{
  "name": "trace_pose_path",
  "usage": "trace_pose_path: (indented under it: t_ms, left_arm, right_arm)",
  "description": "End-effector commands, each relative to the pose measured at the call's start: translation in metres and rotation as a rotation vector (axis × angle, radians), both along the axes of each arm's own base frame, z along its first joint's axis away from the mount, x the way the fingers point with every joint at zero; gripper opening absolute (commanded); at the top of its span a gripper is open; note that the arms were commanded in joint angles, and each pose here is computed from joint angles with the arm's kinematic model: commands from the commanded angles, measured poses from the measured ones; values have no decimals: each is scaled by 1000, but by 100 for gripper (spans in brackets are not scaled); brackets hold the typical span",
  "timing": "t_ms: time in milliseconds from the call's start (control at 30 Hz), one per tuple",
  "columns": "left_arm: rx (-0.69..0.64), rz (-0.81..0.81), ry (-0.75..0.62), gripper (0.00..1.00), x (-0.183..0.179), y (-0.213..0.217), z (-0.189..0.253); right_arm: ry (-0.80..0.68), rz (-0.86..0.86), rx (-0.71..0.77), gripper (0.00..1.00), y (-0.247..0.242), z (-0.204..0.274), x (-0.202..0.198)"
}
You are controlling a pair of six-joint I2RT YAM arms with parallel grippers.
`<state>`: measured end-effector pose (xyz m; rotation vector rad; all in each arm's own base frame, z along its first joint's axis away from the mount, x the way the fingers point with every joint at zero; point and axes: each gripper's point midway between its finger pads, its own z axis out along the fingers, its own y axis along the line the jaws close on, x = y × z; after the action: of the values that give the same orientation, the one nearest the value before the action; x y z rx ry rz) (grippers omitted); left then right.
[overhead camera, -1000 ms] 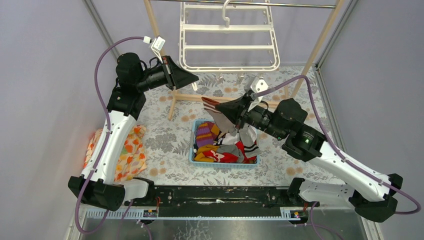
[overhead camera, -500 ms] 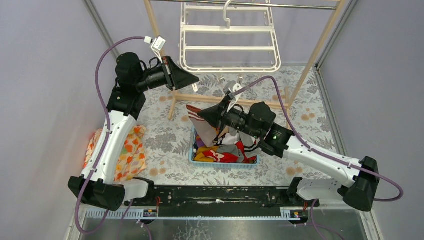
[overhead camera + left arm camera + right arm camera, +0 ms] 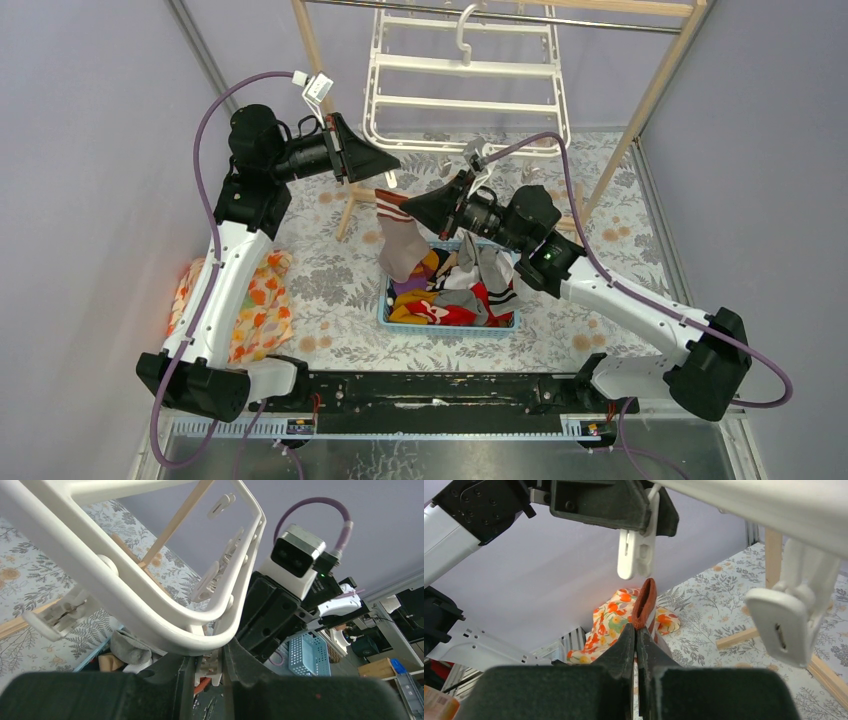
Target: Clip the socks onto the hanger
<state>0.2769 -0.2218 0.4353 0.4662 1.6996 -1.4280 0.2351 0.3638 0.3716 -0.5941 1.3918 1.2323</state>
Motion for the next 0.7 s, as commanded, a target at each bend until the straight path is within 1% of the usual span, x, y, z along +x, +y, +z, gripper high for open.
trace_pose_path:
  t_ms: [0, 200, 667]
  left_arm:
    - [-9, -118, -5, 14, -21, -5, 1]
    - [-11, -118, -7, 14, -20, -5, 2]
    - [-12, -129, -7, 14, -22, -5, 2]
  right_arm:
    - [-54, 67, 91, 0, -3, 38, -5]
    - [-56, 114, 93, 0, -3, 45, -4]
    - [-72, 98, 114, 0, -7, 59, 3]
